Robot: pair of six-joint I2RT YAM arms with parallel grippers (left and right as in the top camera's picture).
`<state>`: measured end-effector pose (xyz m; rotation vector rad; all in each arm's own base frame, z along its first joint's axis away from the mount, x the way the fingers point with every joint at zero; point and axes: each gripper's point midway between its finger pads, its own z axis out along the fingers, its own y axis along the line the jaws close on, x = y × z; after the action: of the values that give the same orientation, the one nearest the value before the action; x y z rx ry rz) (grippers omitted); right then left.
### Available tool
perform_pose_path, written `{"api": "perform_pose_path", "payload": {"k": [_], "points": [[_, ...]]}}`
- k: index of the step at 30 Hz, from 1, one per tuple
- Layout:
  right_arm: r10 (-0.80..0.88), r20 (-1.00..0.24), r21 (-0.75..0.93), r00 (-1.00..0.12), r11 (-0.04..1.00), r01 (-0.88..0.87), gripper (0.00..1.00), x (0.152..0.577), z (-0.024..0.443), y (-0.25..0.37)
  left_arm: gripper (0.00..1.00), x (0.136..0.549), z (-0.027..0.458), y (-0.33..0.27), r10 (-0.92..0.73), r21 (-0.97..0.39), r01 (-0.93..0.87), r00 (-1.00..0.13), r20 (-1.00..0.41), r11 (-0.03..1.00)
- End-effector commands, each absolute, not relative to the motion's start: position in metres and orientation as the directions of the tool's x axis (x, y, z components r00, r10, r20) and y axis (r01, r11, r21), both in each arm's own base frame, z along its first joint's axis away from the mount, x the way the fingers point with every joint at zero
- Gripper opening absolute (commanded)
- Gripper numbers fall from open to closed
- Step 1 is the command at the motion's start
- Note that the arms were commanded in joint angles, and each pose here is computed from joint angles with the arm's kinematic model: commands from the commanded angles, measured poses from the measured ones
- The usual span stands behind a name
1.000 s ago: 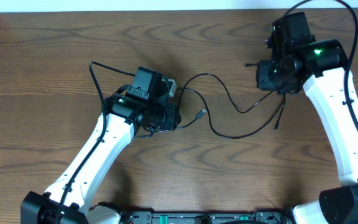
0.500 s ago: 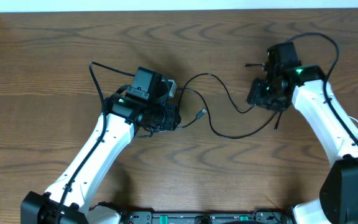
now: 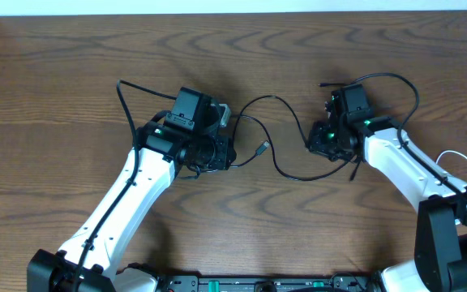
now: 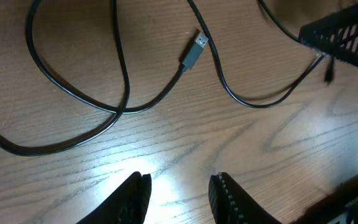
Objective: Untangle cables
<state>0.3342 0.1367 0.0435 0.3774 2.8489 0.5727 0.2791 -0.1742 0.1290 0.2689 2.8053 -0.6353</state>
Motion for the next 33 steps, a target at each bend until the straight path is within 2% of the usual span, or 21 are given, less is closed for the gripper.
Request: {"api": "perform_pose_path", "payload": {"k": [1,3,6,9,12,16,17,18,20,23,25,28,33], "points": [[0.337,-0.111,0.402,-0.935,0.875,0.268,0.09,0.326,0.037,0.139,0.36,0.282,0.133,-0.176,0.111,-0.408,0.225,-0.952,-0.285,0.885],[0.343,-0.122,0.394,-0.931,0.878,0.272,0.01,0.328,0.037,0.137,0.36,0.282,0.133,-0.176,0.111,-0.408,0.225,-0.952,-0.285,0.885],[0.339,-0.160,0.419,-0.927,0.873,0.248,0.01,0.337,0.042,0.140,0.37,0.281,0.133,-0.175,0.112,-0.407,0.224,-0.953,-0.281,0.885],[0.286,-0.227,0.484,-0.931,0.863,0.147,0.01,0.350,0.058,0.152,0.36,0.281,0.133,-0.175,0.112,-0.407,0.224,-0.953,-0.281,0.885],[0.240,-0.348,0.529,-0.906,0.848,0.022,0.01,0.371,0.097,0.163,0.36,0.281,0.133,-0.175,0.112,-0.407,0.224,-0.953,-0.281,0.885],[0.208,-0.531,0.525,-0.821,0.842,-0.126,0.01,0.397,0.171,0.163,0.36,0.281,0.133,-0.175,0.112,-0.407,0.224,-0.953,-0.280,0.886],[0.207,-0.608,0.514,-0.766,0.838,-0.181,0.01,0.406,0.207,0.160,0.36,0.281,0.133,-0.175,0.112,-0.407,0.224,-0.953,-0.280,0.886],[0.207,-0.626,0.511,-0.752,0.838,-0.194,0.01,0.408,0.216,0.159,0.37,0.281,0.133,-0.175,0.112,-0.407,0.224,-0.953,-0.280,0.886],[0.222,-0.740,0.476,-0.635,0.839,-0.263,0.01,0.417,0.280,0.149,0.36,0.281,0.132,-0.175,0.112,-0.407,0.223,-0.954,-0.278,0.886],[0.267,-0.828,0.454,-0.494,0.836,-0.309,0.01,0.418,0.345,0.133,0.36,0.281,0.132,-0.175,0.112,-0.407,0.223,-0.954,-0.278,0.886],[0.305,-0.889,0.422,-0.341,0.835,-0.352,0.01,0.412,0.402,0.117,0.36,0.281,0.132,-0.175,0.112,-0.407,0.223,-0.954,-0.278,0.886],[0.371,-0.918,0.395,-0.138,0.834,-0.386,0.01,0.391,0.468,0.091,0.36,0.281,0.132,-0.175,0.112,-0.407,0.223,-0.954,-0.278,0.886],[0.436,-0.900,0.391,0.020,0.826,-0.405,0.01,0.362,0.519,0.068,0.36,0.281,0.132,-0.175,0.112,-0.407,0.223,-0.954,-0.278,0.886]]}}
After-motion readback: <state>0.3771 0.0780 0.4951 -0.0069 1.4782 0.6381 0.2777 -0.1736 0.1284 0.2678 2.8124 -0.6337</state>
